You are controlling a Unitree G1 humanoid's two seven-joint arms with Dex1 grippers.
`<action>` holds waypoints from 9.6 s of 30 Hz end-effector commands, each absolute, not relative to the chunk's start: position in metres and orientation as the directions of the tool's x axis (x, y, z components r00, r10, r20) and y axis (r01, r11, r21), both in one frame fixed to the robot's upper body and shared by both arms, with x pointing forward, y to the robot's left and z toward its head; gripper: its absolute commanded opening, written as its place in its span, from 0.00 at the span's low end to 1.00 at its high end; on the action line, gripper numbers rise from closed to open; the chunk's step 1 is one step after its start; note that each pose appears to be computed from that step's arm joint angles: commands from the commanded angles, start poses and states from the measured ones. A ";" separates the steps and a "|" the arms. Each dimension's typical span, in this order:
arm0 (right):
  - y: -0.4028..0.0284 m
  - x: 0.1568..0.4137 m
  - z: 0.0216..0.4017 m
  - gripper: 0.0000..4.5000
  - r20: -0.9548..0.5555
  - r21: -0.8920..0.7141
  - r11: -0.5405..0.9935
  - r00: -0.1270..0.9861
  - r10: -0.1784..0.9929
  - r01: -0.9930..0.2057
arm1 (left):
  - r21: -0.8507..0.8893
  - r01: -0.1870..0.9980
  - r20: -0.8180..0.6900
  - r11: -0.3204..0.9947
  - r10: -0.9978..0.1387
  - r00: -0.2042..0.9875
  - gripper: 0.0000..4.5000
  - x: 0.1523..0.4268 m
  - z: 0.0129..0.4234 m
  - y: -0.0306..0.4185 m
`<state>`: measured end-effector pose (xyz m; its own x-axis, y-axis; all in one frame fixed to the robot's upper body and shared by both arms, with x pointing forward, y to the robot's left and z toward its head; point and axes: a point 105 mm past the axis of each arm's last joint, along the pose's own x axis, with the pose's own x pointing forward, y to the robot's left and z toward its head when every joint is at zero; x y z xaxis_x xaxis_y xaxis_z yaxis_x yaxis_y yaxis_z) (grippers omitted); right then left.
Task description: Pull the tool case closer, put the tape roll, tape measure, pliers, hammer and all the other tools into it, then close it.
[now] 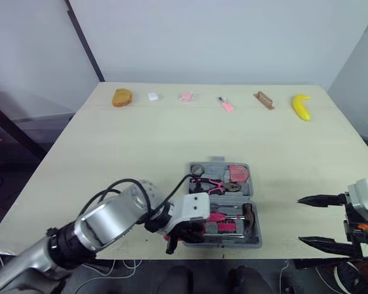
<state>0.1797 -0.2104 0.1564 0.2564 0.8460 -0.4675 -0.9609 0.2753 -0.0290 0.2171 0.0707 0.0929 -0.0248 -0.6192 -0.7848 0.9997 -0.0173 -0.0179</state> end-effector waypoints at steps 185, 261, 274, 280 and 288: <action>-0.141 0.282 0.044 0.02 -0.739 -0.133 0.268 0.276 0.614 -0.954 | -0.087 0.930 -0.546 0.358 -0.798 0.256 0.00 0.275 0.002 0.137; -0.139 0.292 0.046 0.02 -0.713 -0.171 0.294 0.324 0.621 -0.940 | -0.013 0.901 -0.576 0.433 -0.740 0.347 0.00 0.293 0.008 0.137; -0.158 0.294 0.067 0.02 -0.640 -0.180 0.377 0.399 0.656 -0.908 | 0.014 0.874 -0.482 0.486 -0.762 0.432 0.00 0.289 0.014 0.162; -0.199 0.280 0.095 0.07 -0.471 -0.169 0.493 0.509 0.721 -0.854 | -0.001 0.849 -0.316 0.529 -0.805 0.502 0.06 0.282 0.043 0.191; -0.287 0.223 0.110 0.76 -0.410 -0.164 0.647 0.648 0.642 -0.744 | -0.066 0.770 -0.268 0.634 -0.755 0.598 0.72 0.250 0.056 0.255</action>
<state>0.2284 -0.2732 0.0897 0.6068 0.6551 -0.4502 -0.7645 0.6359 -0.1052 0.2530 0.2420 0.0438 0.5664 -0.7675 -0.3000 0.7868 0.6120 -0.0800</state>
